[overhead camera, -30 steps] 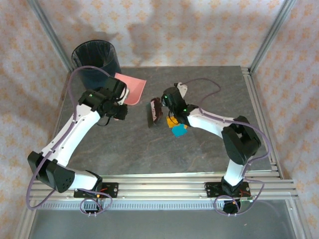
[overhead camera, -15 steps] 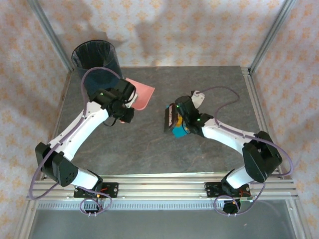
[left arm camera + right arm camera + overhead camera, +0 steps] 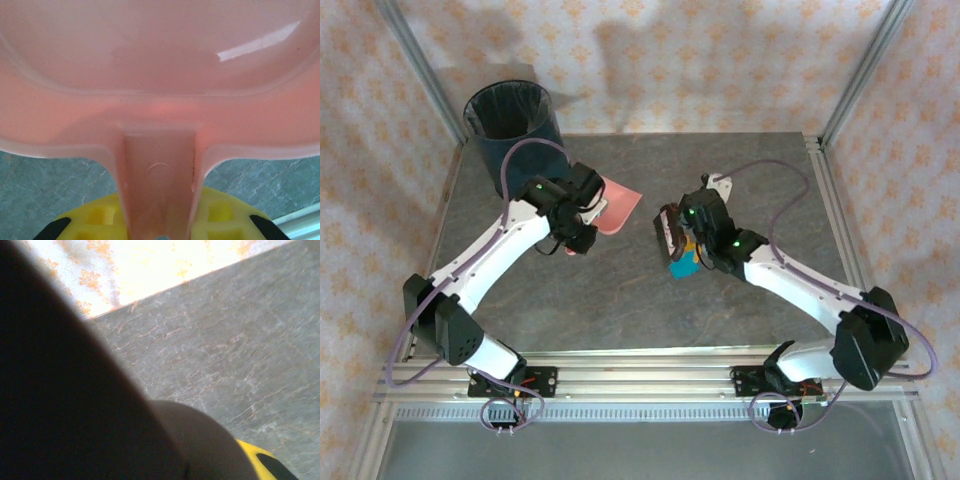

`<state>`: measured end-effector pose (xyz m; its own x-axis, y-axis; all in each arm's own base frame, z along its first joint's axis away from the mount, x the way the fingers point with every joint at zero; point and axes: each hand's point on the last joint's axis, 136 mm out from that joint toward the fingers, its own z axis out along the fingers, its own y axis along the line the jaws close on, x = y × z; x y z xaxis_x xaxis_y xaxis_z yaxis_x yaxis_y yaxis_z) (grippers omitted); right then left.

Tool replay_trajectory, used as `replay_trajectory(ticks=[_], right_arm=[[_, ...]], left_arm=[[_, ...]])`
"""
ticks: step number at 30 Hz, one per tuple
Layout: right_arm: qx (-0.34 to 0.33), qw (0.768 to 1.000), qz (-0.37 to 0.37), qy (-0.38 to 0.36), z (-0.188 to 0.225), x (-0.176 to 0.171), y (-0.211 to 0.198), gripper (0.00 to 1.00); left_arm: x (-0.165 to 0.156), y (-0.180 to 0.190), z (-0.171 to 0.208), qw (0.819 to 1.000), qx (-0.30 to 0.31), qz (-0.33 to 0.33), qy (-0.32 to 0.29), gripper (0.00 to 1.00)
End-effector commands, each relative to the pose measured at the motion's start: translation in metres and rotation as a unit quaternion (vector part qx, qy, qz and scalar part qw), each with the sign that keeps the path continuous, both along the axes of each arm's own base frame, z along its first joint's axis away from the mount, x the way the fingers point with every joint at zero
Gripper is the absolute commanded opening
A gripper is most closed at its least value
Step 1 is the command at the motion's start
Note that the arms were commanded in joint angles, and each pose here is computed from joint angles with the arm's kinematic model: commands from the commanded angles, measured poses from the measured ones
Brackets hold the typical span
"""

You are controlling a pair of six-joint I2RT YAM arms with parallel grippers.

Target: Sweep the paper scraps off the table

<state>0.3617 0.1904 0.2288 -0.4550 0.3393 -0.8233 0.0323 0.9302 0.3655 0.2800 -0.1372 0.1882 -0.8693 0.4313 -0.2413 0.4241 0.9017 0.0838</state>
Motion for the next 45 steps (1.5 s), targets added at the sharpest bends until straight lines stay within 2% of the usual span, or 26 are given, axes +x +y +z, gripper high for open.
replay_trajectory(ticks=[1,8,16,26,33,45], right_arm=[[-0.063,0.997,-0.014,-0.031,0.034,-0.008,-0.026,0.00],[-0.166,0.984,-0.060,-0.023,0.038,-0.029,-0.084,0.00],[-0.250,0.965,-0.081,-0.020,0.033,-0.036,-0.117,0.00],[-0.284,0.958,-0.042,-0.028,0.019,-0.026,-0.104,0.00],[-0.276,0.961,0.004,-0.028,0.008,-0.017,-0.083,0.00],[-0.260,0.963,0.065,-0.013,-0.010,-0.013,-0.059,0.00]], left_arm=[[-0.022,-0.008,-0.011,0.998,0.015,-0.045,0.044,0.00],[-0.047,-0.022,-0.037,0.990,0.045,-0.084,0.101,0.00],[-0.074,-0.042,-0.063,0.978,0.068,-0.125,0.152,0.00],[-0.103,-0.058,-0.087,0.962,0.093,-0.162,0.199,0.00],[-0.121,-0.065,-0.103,0.948,0.104,-0.177,0.245,0.00],[-0.118,-0.067,-0.115,0.943,0.122,-0.167,0.260,0.00]])
